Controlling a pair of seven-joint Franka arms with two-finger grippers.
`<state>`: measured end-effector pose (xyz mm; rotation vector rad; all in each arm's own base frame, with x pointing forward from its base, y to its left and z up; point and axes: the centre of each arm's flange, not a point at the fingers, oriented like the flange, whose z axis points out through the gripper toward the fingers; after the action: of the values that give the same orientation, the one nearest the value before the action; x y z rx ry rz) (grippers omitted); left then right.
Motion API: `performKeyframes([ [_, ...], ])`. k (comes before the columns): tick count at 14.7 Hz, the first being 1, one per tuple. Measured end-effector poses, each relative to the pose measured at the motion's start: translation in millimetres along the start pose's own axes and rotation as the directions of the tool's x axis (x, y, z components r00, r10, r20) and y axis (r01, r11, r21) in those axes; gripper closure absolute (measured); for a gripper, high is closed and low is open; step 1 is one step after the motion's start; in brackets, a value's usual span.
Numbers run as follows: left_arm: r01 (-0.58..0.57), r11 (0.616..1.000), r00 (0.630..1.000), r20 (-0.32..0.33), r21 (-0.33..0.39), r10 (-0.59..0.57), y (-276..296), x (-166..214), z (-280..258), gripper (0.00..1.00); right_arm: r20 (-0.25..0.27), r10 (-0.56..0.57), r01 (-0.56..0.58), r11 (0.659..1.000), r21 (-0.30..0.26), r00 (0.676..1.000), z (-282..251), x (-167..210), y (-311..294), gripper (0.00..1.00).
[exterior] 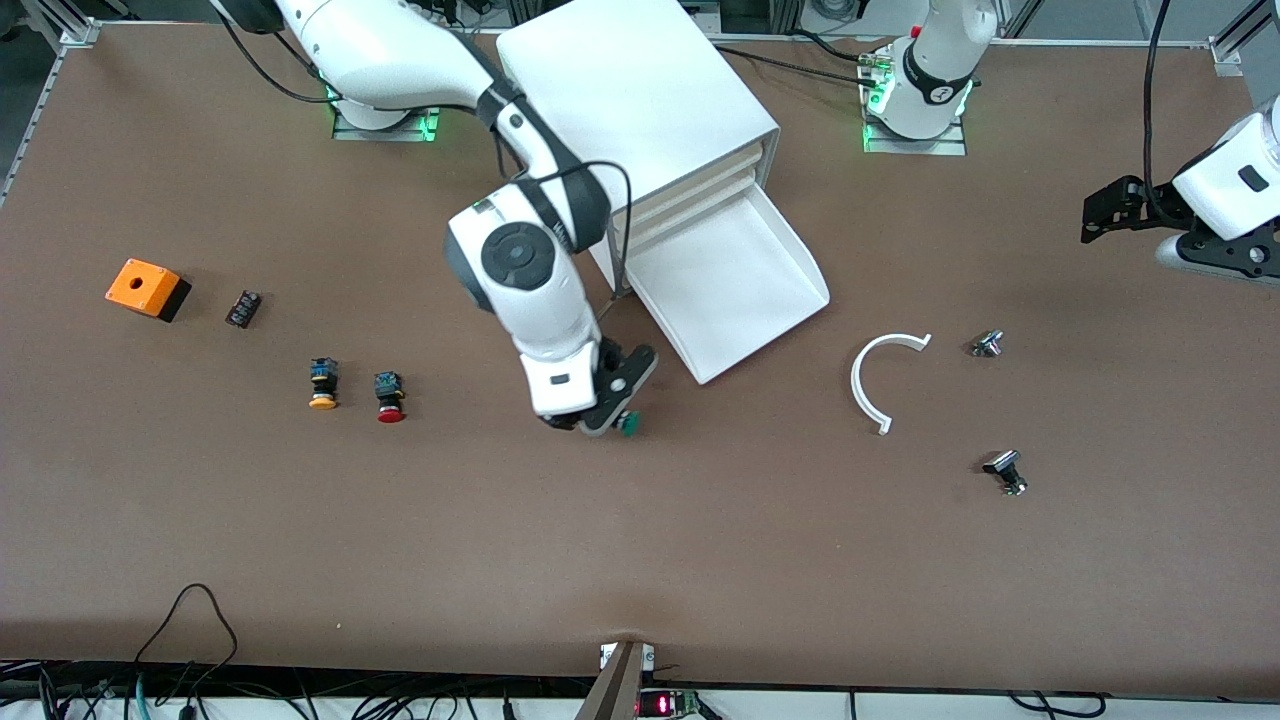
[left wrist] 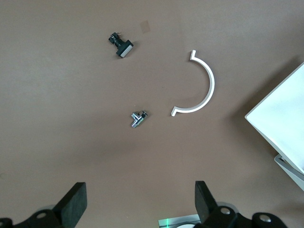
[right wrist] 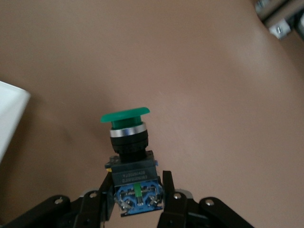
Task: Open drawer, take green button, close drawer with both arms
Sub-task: 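Lift the green button out and carry it beside the red button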
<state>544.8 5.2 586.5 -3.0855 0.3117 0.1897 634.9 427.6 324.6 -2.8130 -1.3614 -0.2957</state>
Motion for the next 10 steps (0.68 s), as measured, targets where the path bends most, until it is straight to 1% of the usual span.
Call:
performKeyframes([
  [2,0.0,1.0,1.0,0.0,0.0,0.0,0,0,0,0.0,0.037,0.091,-0.091,0.996,-0.007,0.995,16,-19,21,0.58],
  [3,0.0,1.0,1.0,0.0,0.0,0.0,0,0,0,0.0,0.053,0.154,-0.153,0.988,-0.014,0.987,21,-28,34,0.58],
  [6,0.0,1.0,1.0,0.0,0.0,0.0,0,0,0,0.0,0.092,0.336,-0.333,0.942,-0.041,0.938,34,-65,87,0.58],
  [8,0.0,1.0,1.0,0.0,0.0,0.0,0,0,0,0.0,0.131,0.405,-0.404,0.914,-0.041,0.905,47,-97,118,0.58],
  [10,0.0,1.0,1.0,0.0,0.0,0.0,0,0,0,0.0,0.173,0.464,-0.465,0.885,-0.04,0.869,61,-125,129,0.58],
])
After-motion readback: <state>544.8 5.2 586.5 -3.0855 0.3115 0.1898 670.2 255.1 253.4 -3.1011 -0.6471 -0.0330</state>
